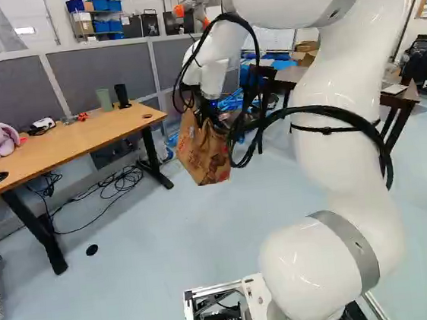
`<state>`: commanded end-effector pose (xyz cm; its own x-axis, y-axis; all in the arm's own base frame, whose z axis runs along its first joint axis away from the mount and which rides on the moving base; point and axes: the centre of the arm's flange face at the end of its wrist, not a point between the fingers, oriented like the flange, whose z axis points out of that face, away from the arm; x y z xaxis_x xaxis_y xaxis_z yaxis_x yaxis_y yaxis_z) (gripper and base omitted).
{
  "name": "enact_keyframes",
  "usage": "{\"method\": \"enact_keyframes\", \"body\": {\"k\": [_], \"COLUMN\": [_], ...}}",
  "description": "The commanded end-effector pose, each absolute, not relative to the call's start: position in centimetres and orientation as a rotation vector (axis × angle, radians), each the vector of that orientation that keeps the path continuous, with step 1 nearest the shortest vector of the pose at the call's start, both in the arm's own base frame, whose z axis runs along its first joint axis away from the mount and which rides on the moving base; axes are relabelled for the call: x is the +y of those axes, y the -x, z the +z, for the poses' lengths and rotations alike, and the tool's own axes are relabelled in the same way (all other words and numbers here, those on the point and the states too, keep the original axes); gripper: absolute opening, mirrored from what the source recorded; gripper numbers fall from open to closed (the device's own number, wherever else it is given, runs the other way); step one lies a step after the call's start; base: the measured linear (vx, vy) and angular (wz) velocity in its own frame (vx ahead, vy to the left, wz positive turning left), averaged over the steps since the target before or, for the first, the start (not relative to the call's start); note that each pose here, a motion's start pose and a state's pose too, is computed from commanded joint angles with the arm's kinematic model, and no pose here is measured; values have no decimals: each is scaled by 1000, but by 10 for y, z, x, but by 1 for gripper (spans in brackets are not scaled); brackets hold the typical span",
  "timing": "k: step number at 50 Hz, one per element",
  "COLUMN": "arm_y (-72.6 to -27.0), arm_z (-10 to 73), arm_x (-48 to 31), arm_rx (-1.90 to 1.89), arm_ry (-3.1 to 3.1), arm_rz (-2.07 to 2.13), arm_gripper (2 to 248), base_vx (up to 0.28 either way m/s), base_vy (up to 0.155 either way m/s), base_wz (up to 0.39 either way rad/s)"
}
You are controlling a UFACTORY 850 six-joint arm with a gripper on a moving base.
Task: Pick up the bag on the ground and place it on the table
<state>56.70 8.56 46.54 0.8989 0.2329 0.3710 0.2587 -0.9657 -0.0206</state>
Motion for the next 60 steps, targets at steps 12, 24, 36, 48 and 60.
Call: {"method": "enact_keyframes", "body": {"k": [12,24,36,48,60], "arm_y": [-558,-549,-542,-536,-530], "arm_z": [481,496,513,529,545], "arm_x": [85,84,83,82,81], "arm_rx": [-393,-397,-398,-399,-399], "arm_ry": [2991,2988,2981,2972,2962], "arm_rz": [-554,-548,-579,-623,-667], "arm_gripper": [21,21,21,21,21], "base_vx": [0,0,0,0,0], "base_vy": [0,0,0,0,0], "base_wz": [0,0,0,0,0]}}
